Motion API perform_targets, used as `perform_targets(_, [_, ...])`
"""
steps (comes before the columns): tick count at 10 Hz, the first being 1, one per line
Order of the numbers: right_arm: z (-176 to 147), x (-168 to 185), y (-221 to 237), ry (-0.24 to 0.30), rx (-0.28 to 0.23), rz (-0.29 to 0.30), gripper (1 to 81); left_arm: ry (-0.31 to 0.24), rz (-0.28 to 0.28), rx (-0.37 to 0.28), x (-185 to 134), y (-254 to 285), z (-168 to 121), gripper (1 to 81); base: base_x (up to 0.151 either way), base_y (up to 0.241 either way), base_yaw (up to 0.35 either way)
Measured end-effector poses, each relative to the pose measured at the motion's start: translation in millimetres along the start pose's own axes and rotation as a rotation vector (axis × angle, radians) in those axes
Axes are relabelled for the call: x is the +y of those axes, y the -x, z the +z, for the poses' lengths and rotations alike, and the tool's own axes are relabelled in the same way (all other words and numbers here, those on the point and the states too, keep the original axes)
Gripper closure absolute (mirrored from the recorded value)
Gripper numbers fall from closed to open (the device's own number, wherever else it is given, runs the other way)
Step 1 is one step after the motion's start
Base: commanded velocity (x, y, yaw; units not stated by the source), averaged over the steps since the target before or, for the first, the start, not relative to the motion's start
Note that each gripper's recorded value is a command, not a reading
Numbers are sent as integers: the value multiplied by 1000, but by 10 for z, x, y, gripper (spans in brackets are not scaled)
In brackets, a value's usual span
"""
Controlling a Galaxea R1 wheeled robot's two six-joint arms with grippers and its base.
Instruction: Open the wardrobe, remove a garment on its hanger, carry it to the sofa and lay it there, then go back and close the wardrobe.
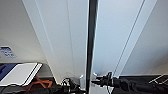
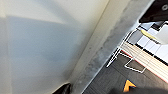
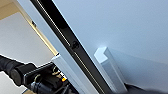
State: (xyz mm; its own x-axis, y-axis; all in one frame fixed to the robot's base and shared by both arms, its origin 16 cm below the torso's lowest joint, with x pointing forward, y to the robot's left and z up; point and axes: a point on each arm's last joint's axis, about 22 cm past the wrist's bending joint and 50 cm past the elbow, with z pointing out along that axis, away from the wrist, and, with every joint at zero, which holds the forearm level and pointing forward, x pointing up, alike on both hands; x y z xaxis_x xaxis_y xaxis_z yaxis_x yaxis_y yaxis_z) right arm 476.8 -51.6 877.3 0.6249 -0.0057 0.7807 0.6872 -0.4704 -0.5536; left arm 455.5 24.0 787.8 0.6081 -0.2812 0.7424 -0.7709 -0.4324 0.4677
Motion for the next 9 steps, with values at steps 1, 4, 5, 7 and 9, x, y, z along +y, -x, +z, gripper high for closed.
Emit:
perform_targets(1, [-62,-40,62,-5,-3,-2,10,7,-6,-4,48,72,-74,10,0,0,0])
perform_targets(4, [-218,-142,205,-18,-12,-13,10,22,-16,1,162,247,-249,10,0,0,0])
perform_targets(5, [-264,-183,255,-23,-23,-25,10,25,-19,-3,195,302,-317,10,0,0,0])
perform_targets(7, [-287,-219,302,-28,-37,-62,10,32,-33,-13,279,435,-470,10,0,0,0])
perform_targets(9, [-350,-278,389,-37,-42,-83,10,36,-36,-17,354,555,-629,10,0,0,0])
